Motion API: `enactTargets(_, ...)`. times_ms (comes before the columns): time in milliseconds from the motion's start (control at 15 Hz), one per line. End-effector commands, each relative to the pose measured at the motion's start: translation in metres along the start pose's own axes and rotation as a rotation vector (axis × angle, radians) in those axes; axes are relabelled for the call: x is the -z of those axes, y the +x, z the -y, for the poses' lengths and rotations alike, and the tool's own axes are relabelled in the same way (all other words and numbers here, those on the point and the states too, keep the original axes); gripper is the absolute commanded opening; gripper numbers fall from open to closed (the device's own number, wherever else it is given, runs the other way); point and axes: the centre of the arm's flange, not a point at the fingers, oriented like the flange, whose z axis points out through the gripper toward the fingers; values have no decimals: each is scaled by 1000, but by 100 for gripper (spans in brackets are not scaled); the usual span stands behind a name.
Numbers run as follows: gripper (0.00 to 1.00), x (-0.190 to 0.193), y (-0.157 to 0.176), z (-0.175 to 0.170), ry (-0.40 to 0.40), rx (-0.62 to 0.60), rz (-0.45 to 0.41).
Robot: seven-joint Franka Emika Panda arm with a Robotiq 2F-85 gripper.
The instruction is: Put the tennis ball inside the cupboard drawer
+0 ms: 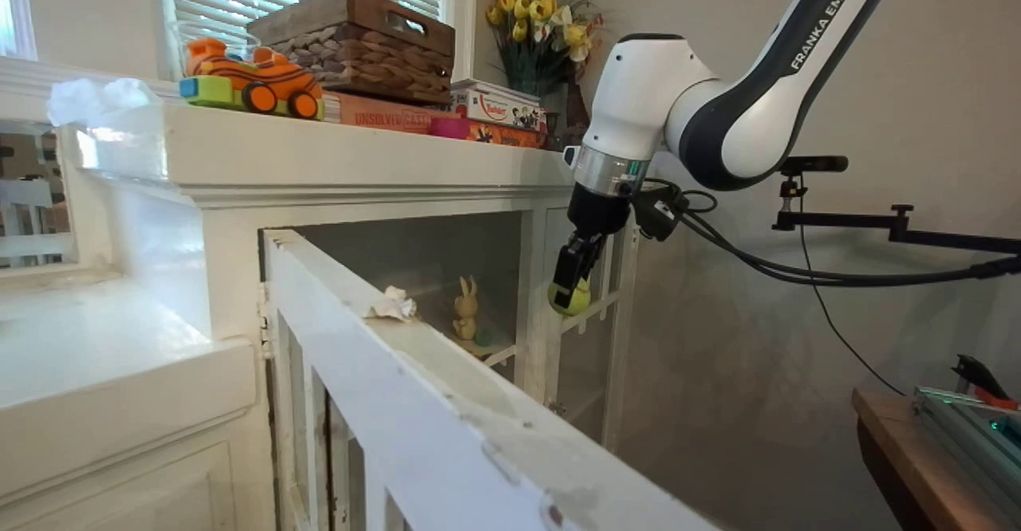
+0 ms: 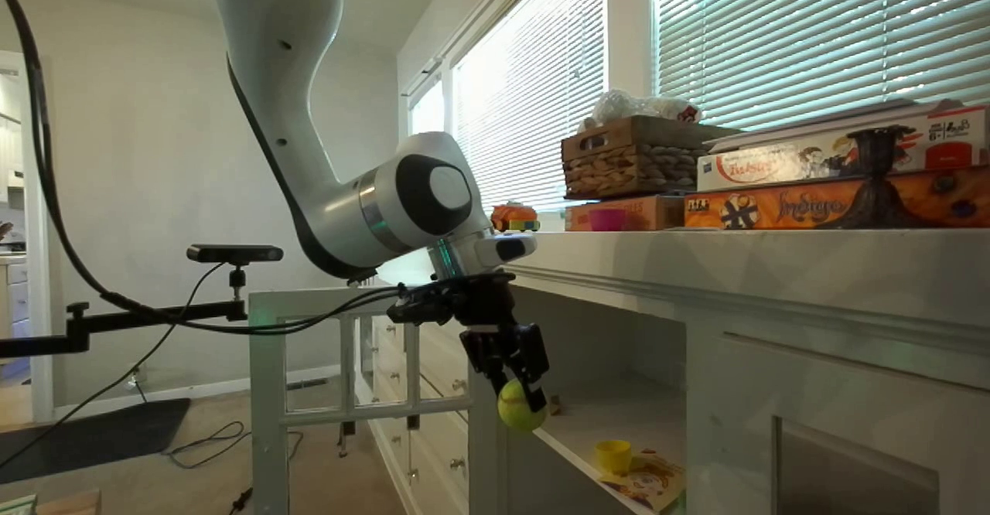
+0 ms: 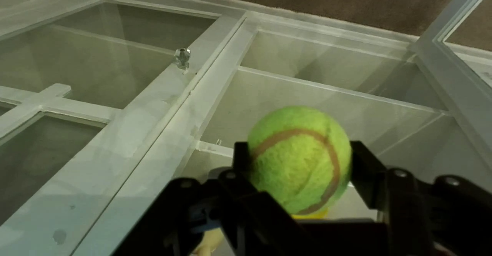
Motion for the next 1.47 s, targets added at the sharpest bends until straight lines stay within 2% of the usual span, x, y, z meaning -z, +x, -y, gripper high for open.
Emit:
enactTargets(0, 41, -18, 1, 2, 2, 28, -92)
enactTargets(267, 41, -28, 11, -4, 23, 61, -207)
enactTargets(467, 41, -39, 16, -4, 44, 78, -244)
enactTargets(867, 41, -63, 25, 16, 73, 106, -268)
enactTargets(1400, 41, -89, 35, 38, 19, 122, -303)
